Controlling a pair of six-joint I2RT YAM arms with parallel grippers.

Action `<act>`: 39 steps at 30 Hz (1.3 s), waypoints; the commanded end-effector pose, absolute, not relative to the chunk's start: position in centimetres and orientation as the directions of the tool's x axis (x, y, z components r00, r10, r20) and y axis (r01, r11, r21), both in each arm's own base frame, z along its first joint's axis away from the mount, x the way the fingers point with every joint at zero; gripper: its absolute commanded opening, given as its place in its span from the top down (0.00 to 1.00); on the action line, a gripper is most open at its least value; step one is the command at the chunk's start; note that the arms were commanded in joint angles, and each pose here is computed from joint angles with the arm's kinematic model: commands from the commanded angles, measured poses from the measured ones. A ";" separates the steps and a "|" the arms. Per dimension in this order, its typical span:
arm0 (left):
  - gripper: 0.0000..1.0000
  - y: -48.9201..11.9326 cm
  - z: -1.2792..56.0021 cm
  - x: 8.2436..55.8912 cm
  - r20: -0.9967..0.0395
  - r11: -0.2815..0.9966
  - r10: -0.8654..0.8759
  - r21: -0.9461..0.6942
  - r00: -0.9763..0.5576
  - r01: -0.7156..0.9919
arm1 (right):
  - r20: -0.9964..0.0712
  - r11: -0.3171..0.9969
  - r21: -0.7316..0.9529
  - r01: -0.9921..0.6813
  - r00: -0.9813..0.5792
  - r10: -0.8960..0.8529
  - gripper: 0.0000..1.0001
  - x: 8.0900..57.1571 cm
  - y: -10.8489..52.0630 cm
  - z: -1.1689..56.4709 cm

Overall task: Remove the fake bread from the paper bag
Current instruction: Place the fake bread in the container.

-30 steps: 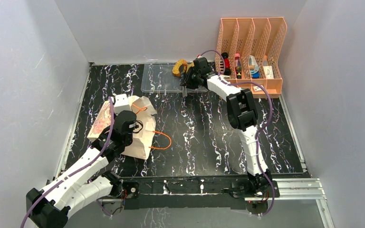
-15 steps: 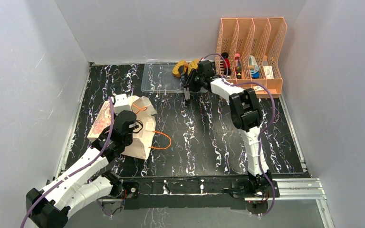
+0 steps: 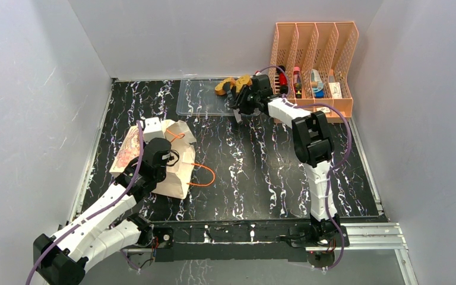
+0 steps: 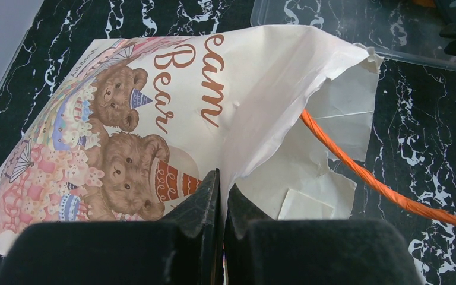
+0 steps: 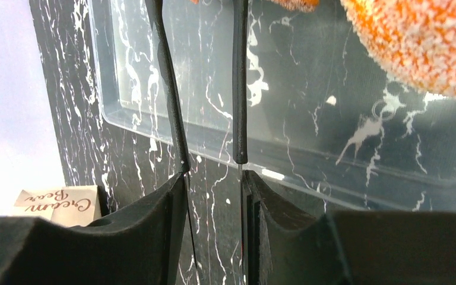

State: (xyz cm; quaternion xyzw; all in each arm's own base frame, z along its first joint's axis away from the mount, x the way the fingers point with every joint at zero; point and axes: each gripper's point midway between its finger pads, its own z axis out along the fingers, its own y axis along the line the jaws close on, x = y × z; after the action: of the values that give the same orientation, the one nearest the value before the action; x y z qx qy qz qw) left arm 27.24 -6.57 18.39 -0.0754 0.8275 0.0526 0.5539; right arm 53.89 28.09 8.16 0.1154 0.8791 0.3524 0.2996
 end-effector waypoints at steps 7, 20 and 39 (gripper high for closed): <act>1.00 -6.8 19.2 27.6 -0.934 0.983 -0.088 -0.026 -0.345 -0.181 | -0.533 0.677 0.727 -0.116 -0.717 0.449 0.66 53.0 27.4 15.6; 1.00 -7.6 20.0 27.7 -0.942 0.991 -0.085 -0.046 -0.324 -0.126 | -0.566 0.678 0.715 -0.172 -0.711 0.417 0.68 45.8 25.2 18.1; 1.00 -12.8 21.6 27.5 -0.970 0.961 0.097 0.032 -0.224 0.276 | -0.652 0.598 0.706 -0.379 -0.677 0.340 0.72 26.9 24.4 25.1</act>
State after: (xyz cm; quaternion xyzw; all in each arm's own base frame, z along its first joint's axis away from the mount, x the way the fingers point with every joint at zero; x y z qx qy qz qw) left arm 27.52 -11.59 19.91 0.0843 0.8065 -0.0445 0.5836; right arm 30.20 23.39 21.63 0.0225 0.8255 0.4168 0.3800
